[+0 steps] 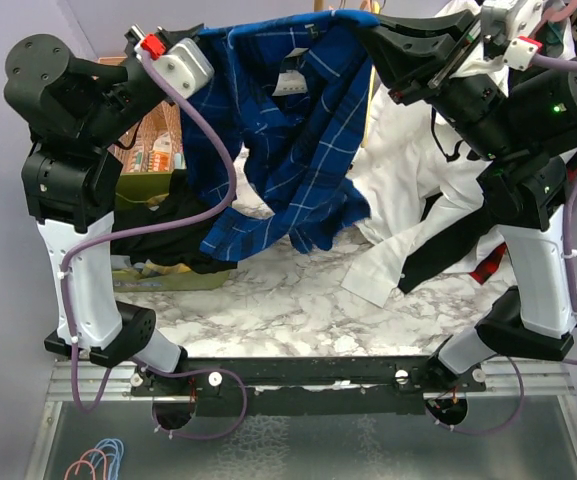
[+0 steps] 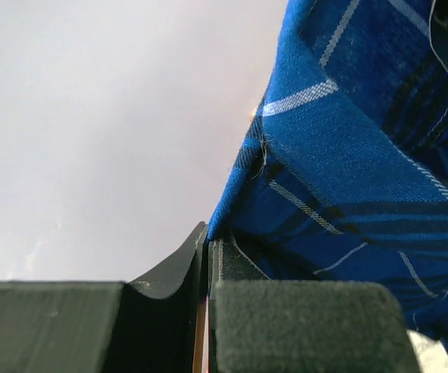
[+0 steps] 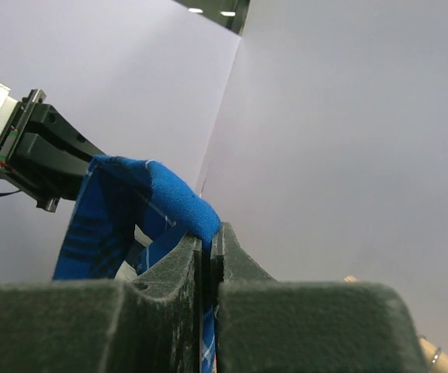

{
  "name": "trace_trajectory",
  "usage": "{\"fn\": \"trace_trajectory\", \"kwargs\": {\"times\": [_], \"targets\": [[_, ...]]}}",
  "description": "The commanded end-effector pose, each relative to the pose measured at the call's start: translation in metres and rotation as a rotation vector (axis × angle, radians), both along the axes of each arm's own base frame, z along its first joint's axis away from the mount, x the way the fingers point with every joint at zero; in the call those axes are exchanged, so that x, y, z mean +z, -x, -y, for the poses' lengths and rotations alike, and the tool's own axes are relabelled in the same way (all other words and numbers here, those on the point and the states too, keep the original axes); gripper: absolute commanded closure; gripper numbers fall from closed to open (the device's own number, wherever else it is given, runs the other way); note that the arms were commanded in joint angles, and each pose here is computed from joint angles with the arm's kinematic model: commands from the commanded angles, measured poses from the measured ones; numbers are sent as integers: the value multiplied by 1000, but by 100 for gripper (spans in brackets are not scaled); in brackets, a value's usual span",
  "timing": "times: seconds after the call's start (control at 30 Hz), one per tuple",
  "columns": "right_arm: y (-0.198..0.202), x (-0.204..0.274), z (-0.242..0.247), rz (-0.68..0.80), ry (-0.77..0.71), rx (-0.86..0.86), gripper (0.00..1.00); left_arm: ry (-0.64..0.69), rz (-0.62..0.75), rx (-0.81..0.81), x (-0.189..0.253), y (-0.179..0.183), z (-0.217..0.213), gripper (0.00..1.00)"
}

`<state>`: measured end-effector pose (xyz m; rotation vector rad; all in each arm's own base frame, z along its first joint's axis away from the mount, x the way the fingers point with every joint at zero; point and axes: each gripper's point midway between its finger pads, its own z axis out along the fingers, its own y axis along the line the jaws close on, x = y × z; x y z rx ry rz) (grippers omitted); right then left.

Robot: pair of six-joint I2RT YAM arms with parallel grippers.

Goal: Place the shirt on the hanger

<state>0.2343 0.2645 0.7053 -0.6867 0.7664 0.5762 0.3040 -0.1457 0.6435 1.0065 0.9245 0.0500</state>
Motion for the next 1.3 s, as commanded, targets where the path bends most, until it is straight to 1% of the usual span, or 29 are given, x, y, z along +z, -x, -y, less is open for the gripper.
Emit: {"fn": "trace_trajectory", "kwargs": {"times": [0.0,0.13,0.2,0.27,0.37,0.43,0.5,0.53,0.57,0.6,0.7,0.77,0.83,0.93,1.03,1.17,1.27], "targets": [[14,39,25,104,-110,-43,99,132,109,-26,47,20,-4,100],[18,27,12,81,-85,26,99,149,102,-42,49,27,-3,100],[15,9,6,21,-54,52,99,129,83,-52,43,30,-2,100],[3,-33,-8,-90,4,72,99,98,25,-51,25,27,0,100],[-4,-109,-21,-254,71,105,99,27,-129,14,-28,7,-5,100],[-4,-164,-23,-378,102,126,99,-28,-260,55,-76,-6,-8,100],[0,-224,-23,-509,118,141,99,-76,-407,72,-132,-15,-9,100],[3,-255,-21,-580,124,143,99,-105,-514,71,-175,-21,-7,100],[6,-284,-19,-647,123,146,99,-111,-557,62,-191,-17,-6,100],[11,-309,-16,-706,119,154,99,-130,-638,52,-225,-17,-4,100],[27,-374,-11,-854,94,188,99,-110,-778,25,-278,-18,5,100],[34,-405,-12,-923,74,220,99,-75,-861,-14,-304,-19,15,100],[38,-428,-17,-980,57,260,99,-53,-933,-66,-326,-18,36,100],[37,-450,-19,-1008,29,270,99,-66,-959,-82,-355,-21,68,100],[20,-464,-12,-1003,-18,176,99,-66,-949,-57,-372,-36,85,100],[-5,-486,-3,-1025,-49,44,99,-75,-916,15,-384,-72,89,100],[-24,-506,16,-1057,-116,-39,99,-107,-895,83,-395,-99,87,100]]}}
